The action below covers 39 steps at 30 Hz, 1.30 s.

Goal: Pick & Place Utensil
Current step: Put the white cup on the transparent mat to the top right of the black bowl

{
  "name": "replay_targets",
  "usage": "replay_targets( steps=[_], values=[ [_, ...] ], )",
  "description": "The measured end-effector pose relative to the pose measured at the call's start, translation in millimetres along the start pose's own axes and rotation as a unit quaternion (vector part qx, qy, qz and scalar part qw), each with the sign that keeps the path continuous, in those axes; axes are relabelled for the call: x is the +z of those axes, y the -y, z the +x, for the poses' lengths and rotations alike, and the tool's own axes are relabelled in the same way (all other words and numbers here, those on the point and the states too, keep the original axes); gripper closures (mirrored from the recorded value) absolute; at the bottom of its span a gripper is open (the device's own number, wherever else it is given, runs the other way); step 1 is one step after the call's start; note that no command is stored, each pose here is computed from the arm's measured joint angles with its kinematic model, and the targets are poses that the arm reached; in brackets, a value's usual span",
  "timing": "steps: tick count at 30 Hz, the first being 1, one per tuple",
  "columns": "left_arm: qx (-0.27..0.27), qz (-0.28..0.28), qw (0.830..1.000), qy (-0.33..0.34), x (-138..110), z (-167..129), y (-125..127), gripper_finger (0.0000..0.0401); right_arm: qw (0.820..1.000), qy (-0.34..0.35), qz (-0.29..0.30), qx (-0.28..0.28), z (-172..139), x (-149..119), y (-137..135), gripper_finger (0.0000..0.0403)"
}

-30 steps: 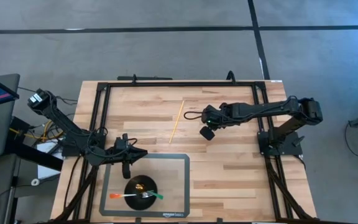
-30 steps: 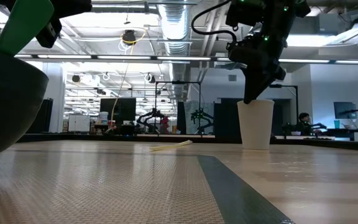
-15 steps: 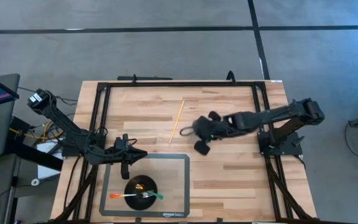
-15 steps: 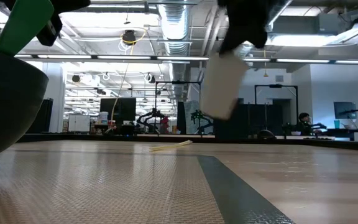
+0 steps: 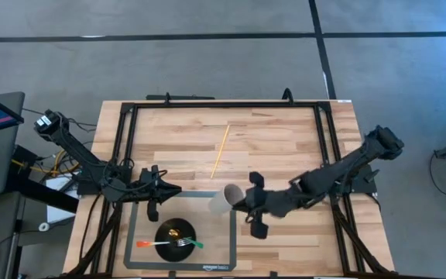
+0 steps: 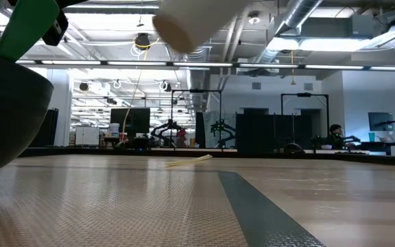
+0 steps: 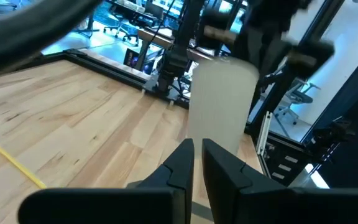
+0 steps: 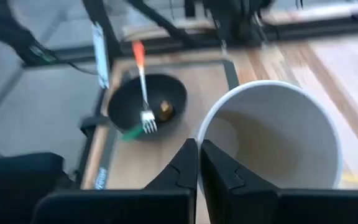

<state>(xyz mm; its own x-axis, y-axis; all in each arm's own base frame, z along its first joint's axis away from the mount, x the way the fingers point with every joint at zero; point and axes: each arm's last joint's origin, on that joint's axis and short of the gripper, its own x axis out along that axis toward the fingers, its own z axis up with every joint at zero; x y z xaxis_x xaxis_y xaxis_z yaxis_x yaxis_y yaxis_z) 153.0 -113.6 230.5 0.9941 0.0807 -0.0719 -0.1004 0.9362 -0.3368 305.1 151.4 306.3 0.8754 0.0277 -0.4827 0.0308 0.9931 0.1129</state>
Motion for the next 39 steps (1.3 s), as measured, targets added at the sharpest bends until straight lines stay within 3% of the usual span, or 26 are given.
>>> replay_targets(
  steps=[7,14,20,28,39],
  values=[
    [0.000,0.026,1.000,0.001,0.6,-0.3,0.0,0.0368,0.997,-0.078,-0.001,-0.008,53.9,-31.1,-10.7,0.0402],
    [-0.001,0.027,1.000,0.003,1.2,-0.4,0.0,0.0368,0.980,-0.196,-0.019,-0.035,82.0,-23.2,-17.0,0.0403],
    [-0.001,0.027,1.000,0.003,1.2,-0.4,0.0,0.0368,0.966,-0.250,-0.029,-0.055,113.2,-26.3,-16.2,0.0403],
    [0.000,0.029,1.000,0.001,0.6,-0.4,-0.2,0.0368,0.963,-0.265,-0.030,-0.042,124.3,-24.4,-10.5,0.0395],
    [0.000,0.032,0.999,-0.002,0.1,-0.5,-0.4,0.0368,0.965,-0.259,-0.026,-0.040,127.5,-19.6,-1.7,0.0334]
  ],
)
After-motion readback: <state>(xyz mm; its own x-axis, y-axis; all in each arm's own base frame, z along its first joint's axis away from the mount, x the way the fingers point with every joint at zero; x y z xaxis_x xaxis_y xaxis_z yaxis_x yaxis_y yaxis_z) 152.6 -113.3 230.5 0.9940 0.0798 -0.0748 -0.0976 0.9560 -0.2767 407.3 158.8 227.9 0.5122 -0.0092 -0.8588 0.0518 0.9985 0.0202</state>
